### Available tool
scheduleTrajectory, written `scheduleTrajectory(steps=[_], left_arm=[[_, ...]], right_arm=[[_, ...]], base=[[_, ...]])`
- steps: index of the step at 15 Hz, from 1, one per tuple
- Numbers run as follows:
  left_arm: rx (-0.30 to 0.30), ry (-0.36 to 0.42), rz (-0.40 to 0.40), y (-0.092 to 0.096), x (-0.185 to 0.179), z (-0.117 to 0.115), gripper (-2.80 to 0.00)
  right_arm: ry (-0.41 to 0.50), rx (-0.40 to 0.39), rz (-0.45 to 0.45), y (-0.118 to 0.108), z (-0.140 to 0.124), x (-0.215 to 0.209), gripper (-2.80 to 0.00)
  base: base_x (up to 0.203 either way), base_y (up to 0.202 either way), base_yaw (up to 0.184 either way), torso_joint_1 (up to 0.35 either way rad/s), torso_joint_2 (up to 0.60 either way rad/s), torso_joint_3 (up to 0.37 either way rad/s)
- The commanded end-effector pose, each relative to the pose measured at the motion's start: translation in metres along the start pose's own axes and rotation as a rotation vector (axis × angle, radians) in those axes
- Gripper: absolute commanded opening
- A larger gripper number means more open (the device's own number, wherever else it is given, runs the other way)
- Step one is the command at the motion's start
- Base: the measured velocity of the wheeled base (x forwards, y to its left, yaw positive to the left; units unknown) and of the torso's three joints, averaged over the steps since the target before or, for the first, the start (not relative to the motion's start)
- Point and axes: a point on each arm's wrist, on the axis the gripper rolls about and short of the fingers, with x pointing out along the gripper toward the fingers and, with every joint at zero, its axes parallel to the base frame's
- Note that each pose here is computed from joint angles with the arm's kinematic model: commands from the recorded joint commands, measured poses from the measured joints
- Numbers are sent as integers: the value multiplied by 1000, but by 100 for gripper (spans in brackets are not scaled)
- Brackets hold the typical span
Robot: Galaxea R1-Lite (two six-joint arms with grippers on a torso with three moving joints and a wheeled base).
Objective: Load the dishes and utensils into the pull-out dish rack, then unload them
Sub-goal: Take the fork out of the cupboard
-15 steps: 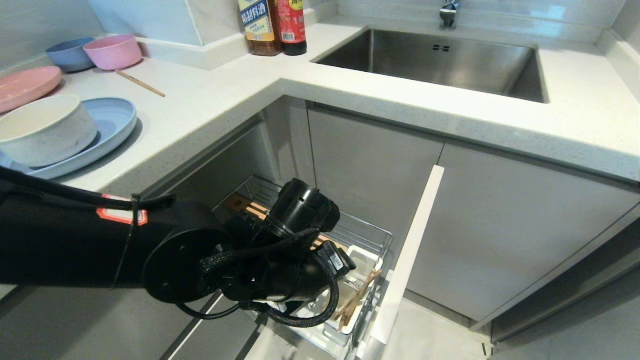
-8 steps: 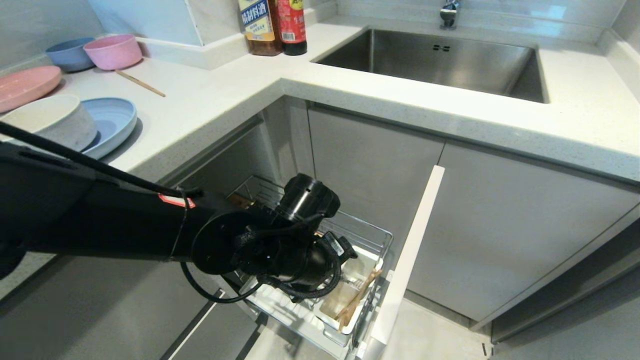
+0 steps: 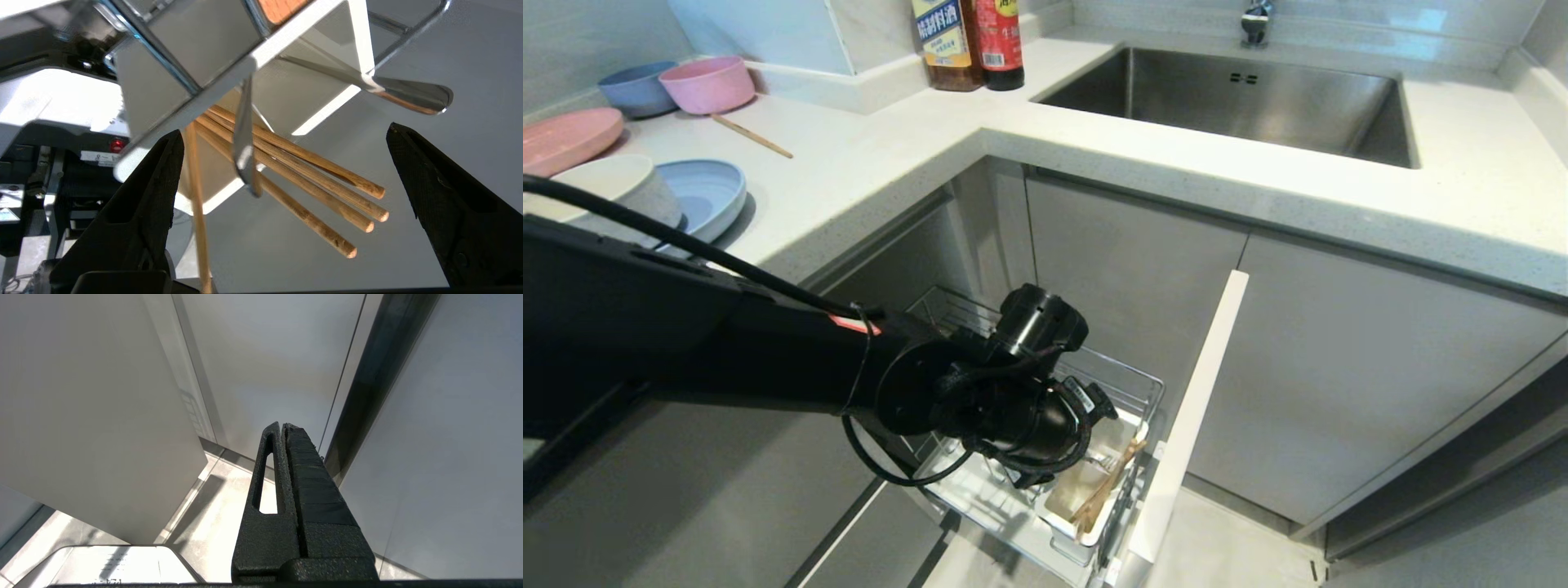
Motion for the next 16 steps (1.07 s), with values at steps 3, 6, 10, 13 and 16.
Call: scheduleTrajectory(steps=[3,6,10,13,16], left_arm=[[-9,12,10,0,7,0,0],[-8,17,9,-1,9,0,0],[-7,19,13,-1,10,0,0],[-6,16,15,0,11,0,-280],[-3,17,15,-1,11,0,-280]], right_arm=[[2,0,0,0,0,0,-280],[2,0,0,0,0,0,-280],[0,0,0,0,0,0,-280],[2,0,0,0,0,0,-280],[2,0,0,0,0,0,-280]], base=[[0,0,0,0,0,0],[0,0,0,0,0,0],[0,0,0,0,0,0],[0,0,0,0,0,0],[0,0,0,0,0,0]])
